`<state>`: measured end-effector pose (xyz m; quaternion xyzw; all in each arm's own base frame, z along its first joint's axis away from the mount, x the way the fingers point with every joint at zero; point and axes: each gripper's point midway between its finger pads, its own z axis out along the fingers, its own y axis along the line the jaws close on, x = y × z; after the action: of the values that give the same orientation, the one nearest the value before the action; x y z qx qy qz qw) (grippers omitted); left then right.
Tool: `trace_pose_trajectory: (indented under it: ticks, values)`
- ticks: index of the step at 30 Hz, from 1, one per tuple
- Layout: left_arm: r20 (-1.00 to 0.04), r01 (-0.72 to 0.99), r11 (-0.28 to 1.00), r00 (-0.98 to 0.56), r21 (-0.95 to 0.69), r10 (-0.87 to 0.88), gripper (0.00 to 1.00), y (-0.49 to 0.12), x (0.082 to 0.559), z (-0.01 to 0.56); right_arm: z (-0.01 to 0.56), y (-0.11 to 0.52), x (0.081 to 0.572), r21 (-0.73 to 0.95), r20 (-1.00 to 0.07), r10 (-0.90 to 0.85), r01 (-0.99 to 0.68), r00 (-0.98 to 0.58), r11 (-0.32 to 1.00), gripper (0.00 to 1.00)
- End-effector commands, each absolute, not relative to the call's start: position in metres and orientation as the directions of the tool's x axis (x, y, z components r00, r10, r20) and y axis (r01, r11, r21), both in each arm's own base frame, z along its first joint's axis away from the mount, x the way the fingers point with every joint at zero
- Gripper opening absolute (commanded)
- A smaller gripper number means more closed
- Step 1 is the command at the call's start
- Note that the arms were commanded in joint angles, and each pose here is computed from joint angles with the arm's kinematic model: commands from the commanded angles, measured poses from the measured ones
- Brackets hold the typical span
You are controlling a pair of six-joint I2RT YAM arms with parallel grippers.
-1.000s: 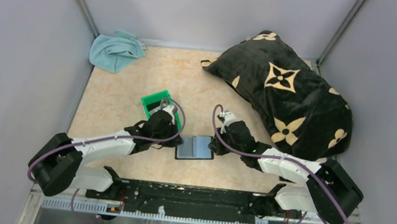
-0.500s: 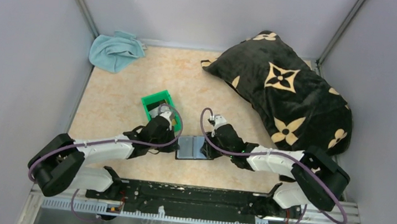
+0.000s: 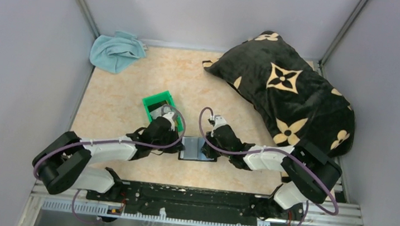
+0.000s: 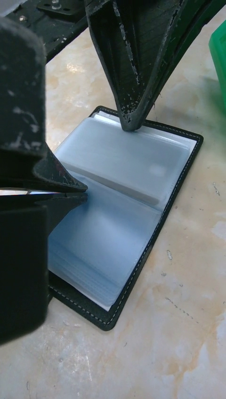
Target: Take the credit cards out of the card holder
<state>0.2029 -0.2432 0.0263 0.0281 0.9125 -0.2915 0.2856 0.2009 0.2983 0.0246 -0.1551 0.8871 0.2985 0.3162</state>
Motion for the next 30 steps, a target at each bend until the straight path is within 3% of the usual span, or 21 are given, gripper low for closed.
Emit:
trace_pose_trajectory:
  ticks: [1, 30]
  values:
    - [-0.512, 0.264, 0.728, -0.848, -0.633, -0.138, 0.00, -0.272, 0.198, 0.042, 0.019, 0.304, 0.197, 0.450, -0.636, -0.092, -0.465, -0.766, 0.762, 0.00]
    - [-0.555, 0.407, 0.482, -0.804, -0.776, -0.213, 0.00, -0.310, 0.197, 0.125, 0.007, 0.306, 0.195, 0.455, -0.615, -0.100, -0.456, -0.782, 0.765, 0.00]
